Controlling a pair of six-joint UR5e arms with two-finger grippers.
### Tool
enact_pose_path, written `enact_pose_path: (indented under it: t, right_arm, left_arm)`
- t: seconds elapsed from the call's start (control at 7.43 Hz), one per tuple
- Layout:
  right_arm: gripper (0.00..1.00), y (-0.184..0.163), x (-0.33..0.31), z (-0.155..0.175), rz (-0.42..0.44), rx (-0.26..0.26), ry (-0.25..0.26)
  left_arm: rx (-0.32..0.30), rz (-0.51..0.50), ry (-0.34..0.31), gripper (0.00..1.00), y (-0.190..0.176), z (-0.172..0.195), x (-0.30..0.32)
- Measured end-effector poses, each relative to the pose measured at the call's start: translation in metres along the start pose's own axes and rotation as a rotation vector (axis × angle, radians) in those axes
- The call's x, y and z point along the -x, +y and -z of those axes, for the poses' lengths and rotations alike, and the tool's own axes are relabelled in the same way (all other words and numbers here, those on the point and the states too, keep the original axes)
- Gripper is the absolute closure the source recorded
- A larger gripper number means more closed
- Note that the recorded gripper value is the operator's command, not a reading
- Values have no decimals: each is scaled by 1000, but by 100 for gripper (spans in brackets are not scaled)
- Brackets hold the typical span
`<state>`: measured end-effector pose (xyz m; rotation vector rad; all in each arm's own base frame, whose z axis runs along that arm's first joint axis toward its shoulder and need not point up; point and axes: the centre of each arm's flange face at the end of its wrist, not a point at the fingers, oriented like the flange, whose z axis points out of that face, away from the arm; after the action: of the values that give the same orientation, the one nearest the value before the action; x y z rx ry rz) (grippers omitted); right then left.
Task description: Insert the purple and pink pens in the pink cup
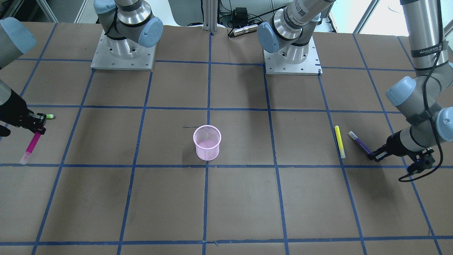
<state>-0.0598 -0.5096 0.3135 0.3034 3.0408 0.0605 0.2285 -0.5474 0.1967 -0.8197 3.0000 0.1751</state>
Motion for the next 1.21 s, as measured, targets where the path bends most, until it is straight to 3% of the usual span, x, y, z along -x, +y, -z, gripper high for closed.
enact_pose_path:
  t: [0.4, 0.67, 0.94, 1.21]
  right_arm:
    - [100, 26, 165, 32, -253, 133, -214]
    - [100, 58, 251, 29, -442, 278, -356]
    - [100, 82, 307, 19, -582, 412, -423]
    - [100, 83, 329, -2, -712, 559, -465]
  left_arm:
    - [-74, -7, -27, 100, 5, 77, -1]
    - [-132, -38, -46, 100, 11, 129, -20]
    - [-181, -92, -57, 100, 26, 156, -57]
    - [-204, -121, -60, 100, 38, 169, -75]
